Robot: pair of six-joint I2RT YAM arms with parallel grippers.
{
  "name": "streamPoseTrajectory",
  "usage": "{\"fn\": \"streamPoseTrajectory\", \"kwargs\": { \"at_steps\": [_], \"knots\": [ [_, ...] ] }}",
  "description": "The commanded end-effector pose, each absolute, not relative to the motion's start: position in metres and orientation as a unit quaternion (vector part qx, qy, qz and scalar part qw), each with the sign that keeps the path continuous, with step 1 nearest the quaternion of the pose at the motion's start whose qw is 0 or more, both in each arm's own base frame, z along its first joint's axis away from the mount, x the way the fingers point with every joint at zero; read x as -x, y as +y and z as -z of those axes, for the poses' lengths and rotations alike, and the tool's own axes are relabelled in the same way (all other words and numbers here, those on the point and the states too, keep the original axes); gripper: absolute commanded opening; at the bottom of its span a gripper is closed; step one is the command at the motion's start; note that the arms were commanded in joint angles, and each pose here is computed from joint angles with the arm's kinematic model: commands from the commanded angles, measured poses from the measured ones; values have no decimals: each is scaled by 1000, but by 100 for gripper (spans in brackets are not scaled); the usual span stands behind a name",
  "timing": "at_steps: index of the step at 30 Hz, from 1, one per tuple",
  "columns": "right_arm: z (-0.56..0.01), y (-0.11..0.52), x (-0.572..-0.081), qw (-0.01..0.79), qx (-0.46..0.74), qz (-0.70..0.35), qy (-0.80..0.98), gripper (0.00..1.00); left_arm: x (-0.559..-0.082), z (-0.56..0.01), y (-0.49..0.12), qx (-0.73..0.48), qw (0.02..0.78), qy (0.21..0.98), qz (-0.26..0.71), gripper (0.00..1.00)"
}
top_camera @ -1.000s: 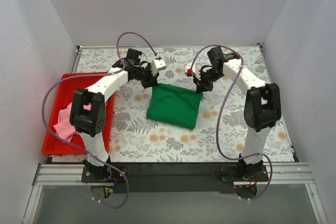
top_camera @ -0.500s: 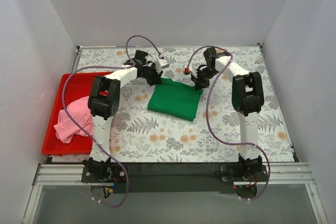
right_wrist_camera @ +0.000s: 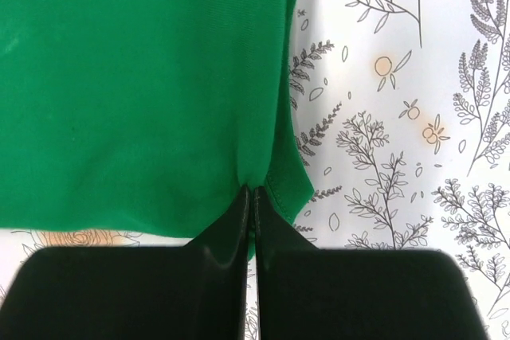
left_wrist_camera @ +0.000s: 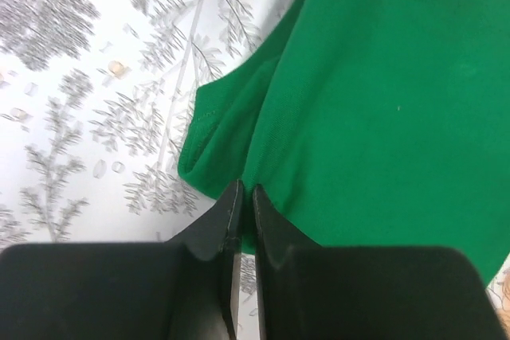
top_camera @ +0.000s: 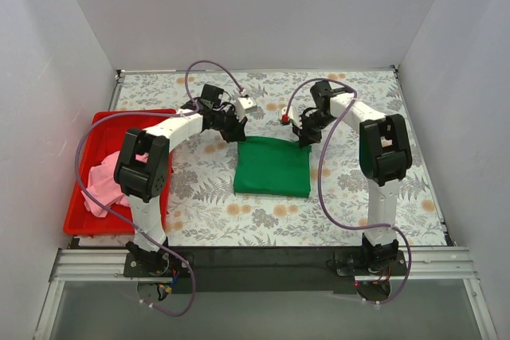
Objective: Fold and stack the t-shirts
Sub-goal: Fold the tshirt
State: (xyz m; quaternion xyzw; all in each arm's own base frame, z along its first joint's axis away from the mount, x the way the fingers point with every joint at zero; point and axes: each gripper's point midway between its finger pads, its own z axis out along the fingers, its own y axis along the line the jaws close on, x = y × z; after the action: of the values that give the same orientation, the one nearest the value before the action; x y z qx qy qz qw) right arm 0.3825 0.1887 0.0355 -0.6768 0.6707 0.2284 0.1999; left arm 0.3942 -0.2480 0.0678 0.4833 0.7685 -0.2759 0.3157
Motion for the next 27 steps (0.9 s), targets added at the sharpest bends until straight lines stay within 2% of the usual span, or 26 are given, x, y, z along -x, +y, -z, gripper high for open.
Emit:
{"fn": "streamPoseTrajectory", "kwargs": {
  "at_steps": [1,2,3,4,6,11,13,15,16,18,19,20,21,25,27],
  "knots": [
    [-50,184,-391,212,687,-208,664,2,-415,-103,-248,-477,348,763,263,4],
    [-45,182,-396,209,685,-204,667,9,-418,-90,-248,-474,334,771,261,10],
    [-51,184,-405,218,684,-197,668,23,-426,-92,-249,-470,337,774,259,16],
    [-54,183,-411,222,673,-196,678,29,-430,-88,-248,-464,334,780,255,20],
    [-60,182,-422,231,661,-190,688,44,-441,-85,-243,-437,336,796,251,24],
    [-124,169,-465,300,558,-183,752,47,-473,-131,-224,-330,401,807,281,25],
    [-148,175,-454,317,523,-221,760,48,-458,-162,-228,-304,404,795,335,25],
    [-160,190,-432,308,464,-287,779,46,-427,-172,-240,-277,372,795,391,28],
    [-175,206,-413,306,445,-352,764,45,-409,-173,-249,-268,345,792,426,29],
    [-165,220,-381,250,373,-432,782,41,-379,-161,-263,-244,290,800,465,30],
    [-173,235,-372,250,366,-477,759,40,-370,-160,-270,-219,265,802,489,32],
    [-154,238,-354,216,341,-502,765,40,-357,-145,-272,-201,239,810,496,32],
    [-153,244,-345,190,308,-522,772,39,-354,-143,-279,-198,236,806,505,32],
    [-126,252,-338,174,265,-551,772,39,-350,-113,-289,-120,176,823,526,33],
    [-102,247,-344,160,249,-542,786,38,-368,-98,-290,-105,183,824,525,33]
  ]
}}
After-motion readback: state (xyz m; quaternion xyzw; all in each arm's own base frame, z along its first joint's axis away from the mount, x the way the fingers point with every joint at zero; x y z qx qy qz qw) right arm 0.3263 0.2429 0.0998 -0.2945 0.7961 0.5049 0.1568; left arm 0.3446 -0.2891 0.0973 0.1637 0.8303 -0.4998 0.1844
